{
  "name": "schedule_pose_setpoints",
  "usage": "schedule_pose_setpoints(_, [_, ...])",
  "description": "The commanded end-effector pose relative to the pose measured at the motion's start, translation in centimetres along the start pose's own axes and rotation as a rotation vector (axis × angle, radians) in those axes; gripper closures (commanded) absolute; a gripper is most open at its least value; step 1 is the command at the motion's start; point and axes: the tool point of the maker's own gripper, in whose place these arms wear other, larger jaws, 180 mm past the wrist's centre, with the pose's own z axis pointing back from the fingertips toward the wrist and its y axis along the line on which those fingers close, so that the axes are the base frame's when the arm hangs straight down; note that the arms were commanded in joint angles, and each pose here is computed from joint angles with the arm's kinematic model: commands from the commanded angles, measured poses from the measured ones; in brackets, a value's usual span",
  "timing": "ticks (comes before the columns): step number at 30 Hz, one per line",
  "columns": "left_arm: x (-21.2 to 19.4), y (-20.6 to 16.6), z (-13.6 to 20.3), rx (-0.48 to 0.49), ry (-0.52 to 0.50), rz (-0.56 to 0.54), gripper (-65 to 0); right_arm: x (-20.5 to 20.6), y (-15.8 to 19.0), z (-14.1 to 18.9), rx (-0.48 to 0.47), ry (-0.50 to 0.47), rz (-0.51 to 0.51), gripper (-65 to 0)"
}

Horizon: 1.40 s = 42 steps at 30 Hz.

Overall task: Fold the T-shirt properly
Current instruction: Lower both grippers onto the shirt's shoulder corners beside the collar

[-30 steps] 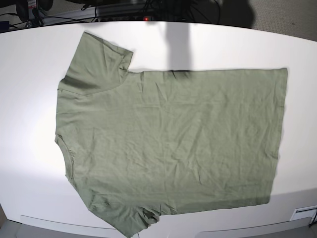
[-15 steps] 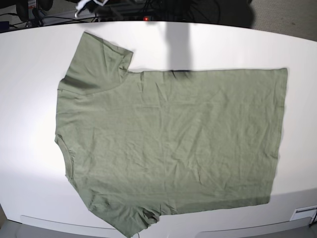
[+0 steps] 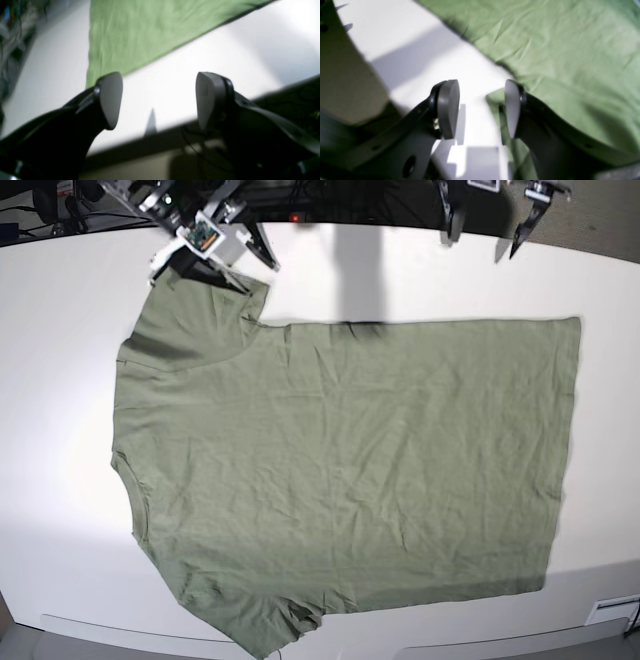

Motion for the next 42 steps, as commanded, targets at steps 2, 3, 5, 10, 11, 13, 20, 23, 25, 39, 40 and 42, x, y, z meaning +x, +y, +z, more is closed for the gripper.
schedule_pose_setpoints(2, [-0.4,0.2,-1.0,-0.008,0.036,-0.089,-44.4,0.3,-1.0,-0.5,-0.01,0.011,0.081,-30.2])
schedule_pose_setpoints(3, [-1.1,0.2,-1.5,-0.021,0.079,-0.137,-44.4,-0.2,-1.4,-0.7,-0.009,0.051,0.127,-30.2])
schedule_pose_setpoints(5, [-2.6,1.0,-2.2,-0.027,0.15,-0.221,-44.4,-1.2,-2.0,-1.0,-0.016,0.145,0.214,-30.2])
schedule_pose_setpoints(10, [-3.1,2.7,-3.0,-0.071,0.139,-0.427,-44.4,1.2,-3.1,-1.3,-0.056,0.192,0.35,-30.2])
schedule_pose_setpoints(11, [-3.1,2.9,-3.0,-0.079,0.133,-0.456,-44.4,2.2,-3.2,-1.3,-0.066,0.183,0.372,-30.2])
schedule_pose_setpoints(13, [-3.3,3.7,-3.1,-0.078,0.148,-0.485,-44.4,4.1,-3.8,-1.3,-0.1,0.168,0.424,-30.2])
schedule_pose_setpoints(20, [-0.9,5.6,-3.8,-0.075,0.157,-0.557,-44.4,5.7,-6.9,0.2,-0.254,0.321,0.502,-30.2])
schedule_pose_setpoints(23, [0.9,4.7,-4.0,-0.137,0.096,-0.581,-44.4,5.3,-7.2,0.5,-0.267,0.363,0.495,-30.2])
schedule_pose_setpoints(25, [0.5,3.8,-3.7,-0.225,0.099,-0.608,-44.4,4.6,-7.1,0.8,-0.26,0.398,0.492,-30.2])
schedule_pose_setpoints(39, [-0.8,5.7,-7.1,-0.336,0.201,-0.632,-44.4,2.5,-5.8,2.1,-0.219,0.492,0.471,-30.2])
schedule_pose_setpoints(40, [-0.5,6.2,-7.6,-0.328,0.19,-0.65,-44.4,2.5,-5.8,2.1,-0.219,0.492,0.471,-30.2])
schedule_pose_setpoints(42, [-0.3,7.0,-8.2,-0.341,0.182,-0.671,-44.4,2.5,-5.8,2.1,-0.219,0.492,0.471,-30.2])
